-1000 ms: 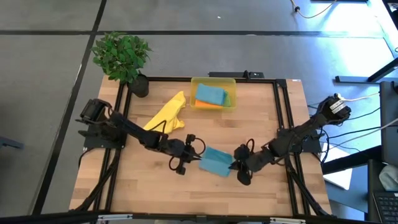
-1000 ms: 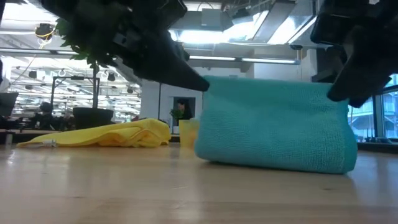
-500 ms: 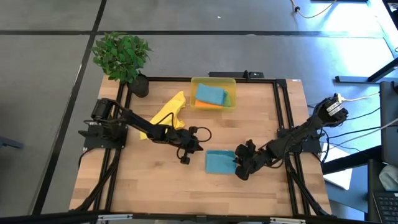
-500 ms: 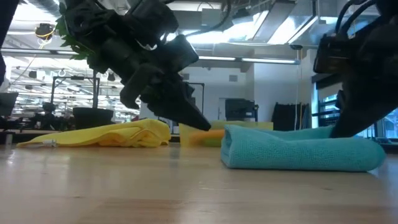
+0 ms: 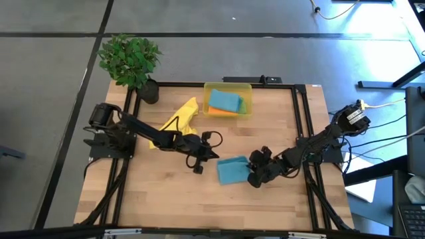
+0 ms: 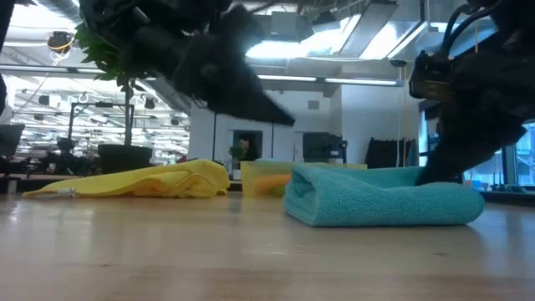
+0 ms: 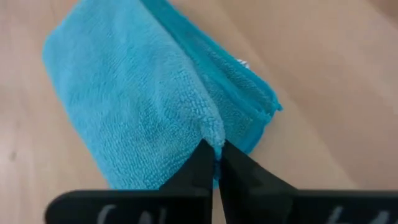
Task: Fold microfiber towels
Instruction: Fold the blue microfiber cloth
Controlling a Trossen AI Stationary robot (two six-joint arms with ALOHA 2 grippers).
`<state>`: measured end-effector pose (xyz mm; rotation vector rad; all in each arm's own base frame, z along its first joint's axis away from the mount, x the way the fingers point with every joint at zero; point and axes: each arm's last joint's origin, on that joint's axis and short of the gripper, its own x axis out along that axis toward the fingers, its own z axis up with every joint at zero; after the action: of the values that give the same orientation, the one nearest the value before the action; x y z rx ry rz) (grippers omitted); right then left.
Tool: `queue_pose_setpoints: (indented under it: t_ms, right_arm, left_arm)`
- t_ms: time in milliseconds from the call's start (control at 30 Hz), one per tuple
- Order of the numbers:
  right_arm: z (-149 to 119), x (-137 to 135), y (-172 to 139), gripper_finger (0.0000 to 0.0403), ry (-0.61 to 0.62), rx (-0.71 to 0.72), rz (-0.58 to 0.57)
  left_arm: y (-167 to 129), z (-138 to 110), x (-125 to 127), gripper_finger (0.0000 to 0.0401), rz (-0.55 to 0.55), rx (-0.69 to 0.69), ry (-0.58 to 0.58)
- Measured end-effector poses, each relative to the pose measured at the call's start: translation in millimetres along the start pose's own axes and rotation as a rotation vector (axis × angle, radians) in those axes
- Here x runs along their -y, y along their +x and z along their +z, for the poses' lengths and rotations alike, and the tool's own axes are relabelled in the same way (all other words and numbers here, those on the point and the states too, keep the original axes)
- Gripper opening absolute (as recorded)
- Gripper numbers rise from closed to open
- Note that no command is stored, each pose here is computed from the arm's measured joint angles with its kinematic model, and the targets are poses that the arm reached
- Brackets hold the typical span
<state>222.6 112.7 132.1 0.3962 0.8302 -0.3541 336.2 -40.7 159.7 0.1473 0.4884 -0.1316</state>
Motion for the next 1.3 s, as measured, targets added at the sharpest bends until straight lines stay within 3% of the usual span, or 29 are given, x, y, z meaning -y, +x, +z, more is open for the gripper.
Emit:
queue_pose_setpoints:
  t_ms: [200,467,733,933,1300]
  right_arm:
    - [2.5,1.6,-0.1,0.0062,-0.007,0.078,-0.056]
    - [10.7,2.7,-6.9,0.0113,-0.023,0.125,-0.054]
    - [17.9,-8.4,-24.2,0.0105,-0.208,0.203,0.049]
    - [11.4,-11.7,-8.4,0.0094,-0.243,0.189,0.028]
    - [6.0,-3.6,33.5,0.0063,-0.225,0.137,-0.038]
  left_arm:
    - [-1.1,9.1,14.0,0.0007,-0.088,0.085,0.038]
    - [-2.4,18.0,20.5,0.0062,-0.098,0.174,0.033]
    - [3.9,33.9,9.0,0.0075,-0.080,0.225,0.036]
    - [19.7,15.3,15.2,0.0074,-0.139,0.150,0.013]
    - [51.7,-17.4,10.2,0.0074,-0.116,0.062,0.003]
